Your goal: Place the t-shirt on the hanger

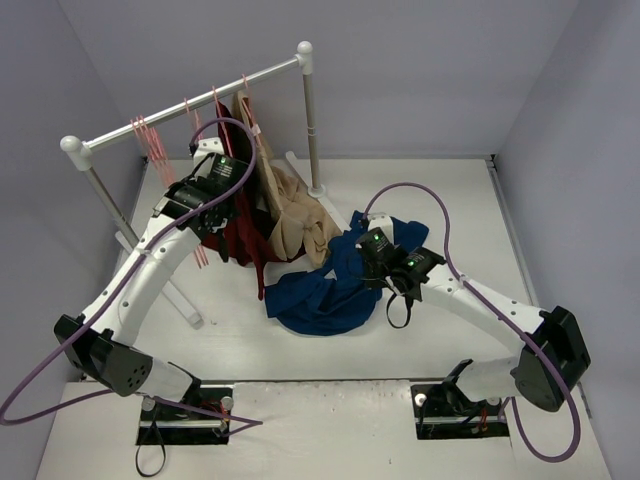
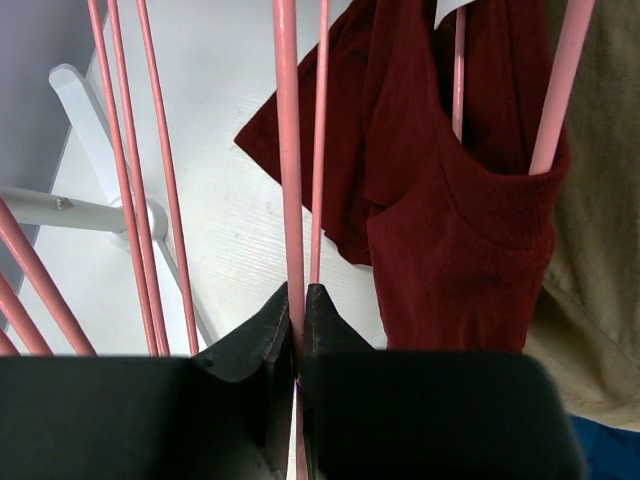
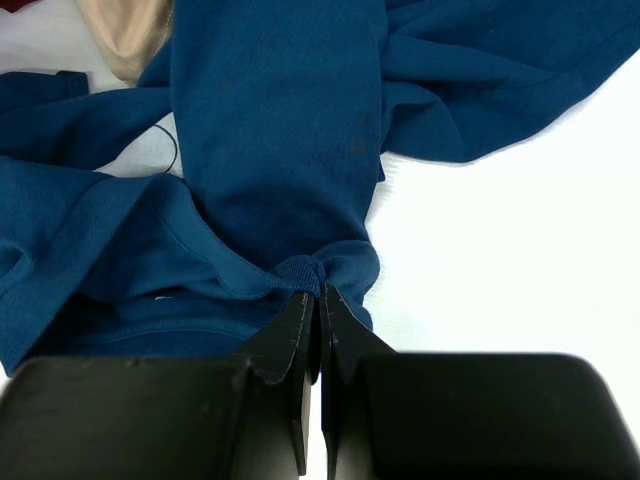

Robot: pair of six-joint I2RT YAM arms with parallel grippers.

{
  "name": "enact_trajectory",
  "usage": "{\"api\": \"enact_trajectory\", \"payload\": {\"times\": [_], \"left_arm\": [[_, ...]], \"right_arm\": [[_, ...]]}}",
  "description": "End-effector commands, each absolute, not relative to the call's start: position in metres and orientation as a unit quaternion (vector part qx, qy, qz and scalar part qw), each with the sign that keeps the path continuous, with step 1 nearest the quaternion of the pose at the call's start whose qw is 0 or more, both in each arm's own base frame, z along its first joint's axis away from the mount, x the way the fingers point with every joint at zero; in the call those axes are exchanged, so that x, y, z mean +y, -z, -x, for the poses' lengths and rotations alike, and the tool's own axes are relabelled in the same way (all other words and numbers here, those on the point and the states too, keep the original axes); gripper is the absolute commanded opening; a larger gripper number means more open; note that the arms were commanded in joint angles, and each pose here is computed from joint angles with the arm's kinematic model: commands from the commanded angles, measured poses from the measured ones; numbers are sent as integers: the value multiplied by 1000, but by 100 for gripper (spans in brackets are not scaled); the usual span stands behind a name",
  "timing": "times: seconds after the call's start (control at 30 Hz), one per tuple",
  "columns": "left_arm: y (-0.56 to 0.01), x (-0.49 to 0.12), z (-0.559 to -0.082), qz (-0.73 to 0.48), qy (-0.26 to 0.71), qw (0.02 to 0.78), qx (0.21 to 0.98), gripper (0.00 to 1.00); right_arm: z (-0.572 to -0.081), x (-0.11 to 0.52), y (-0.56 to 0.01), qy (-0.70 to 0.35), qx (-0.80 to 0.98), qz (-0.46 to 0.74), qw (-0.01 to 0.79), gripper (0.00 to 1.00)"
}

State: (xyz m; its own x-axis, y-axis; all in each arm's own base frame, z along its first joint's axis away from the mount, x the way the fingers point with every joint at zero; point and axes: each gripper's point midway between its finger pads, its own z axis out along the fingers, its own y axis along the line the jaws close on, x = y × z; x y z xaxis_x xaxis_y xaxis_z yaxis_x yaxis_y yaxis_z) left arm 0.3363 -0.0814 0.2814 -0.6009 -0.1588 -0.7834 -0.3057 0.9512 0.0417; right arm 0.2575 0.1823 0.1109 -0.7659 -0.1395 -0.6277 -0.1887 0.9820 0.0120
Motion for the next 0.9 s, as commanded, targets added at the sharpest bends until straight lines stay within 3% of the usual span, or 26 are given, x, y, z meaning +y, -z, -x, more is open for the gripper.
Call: {"api": "enact_trajectory", "payload": {"times": [0.0,0.33,0.87], "left_arm": [[-325,-73,-334,150,-61,479,863,0],[-372,-58,-308,138,-39,530,836,0],[-378,-57,-236,9,32,544,839,0]], "right_arm": [[-265,179,-127,-42,929,66,363,0],[-263,177,-126,-42,928,71,363,0],[-266,179,-124,-38,930,71,360,0]]}}
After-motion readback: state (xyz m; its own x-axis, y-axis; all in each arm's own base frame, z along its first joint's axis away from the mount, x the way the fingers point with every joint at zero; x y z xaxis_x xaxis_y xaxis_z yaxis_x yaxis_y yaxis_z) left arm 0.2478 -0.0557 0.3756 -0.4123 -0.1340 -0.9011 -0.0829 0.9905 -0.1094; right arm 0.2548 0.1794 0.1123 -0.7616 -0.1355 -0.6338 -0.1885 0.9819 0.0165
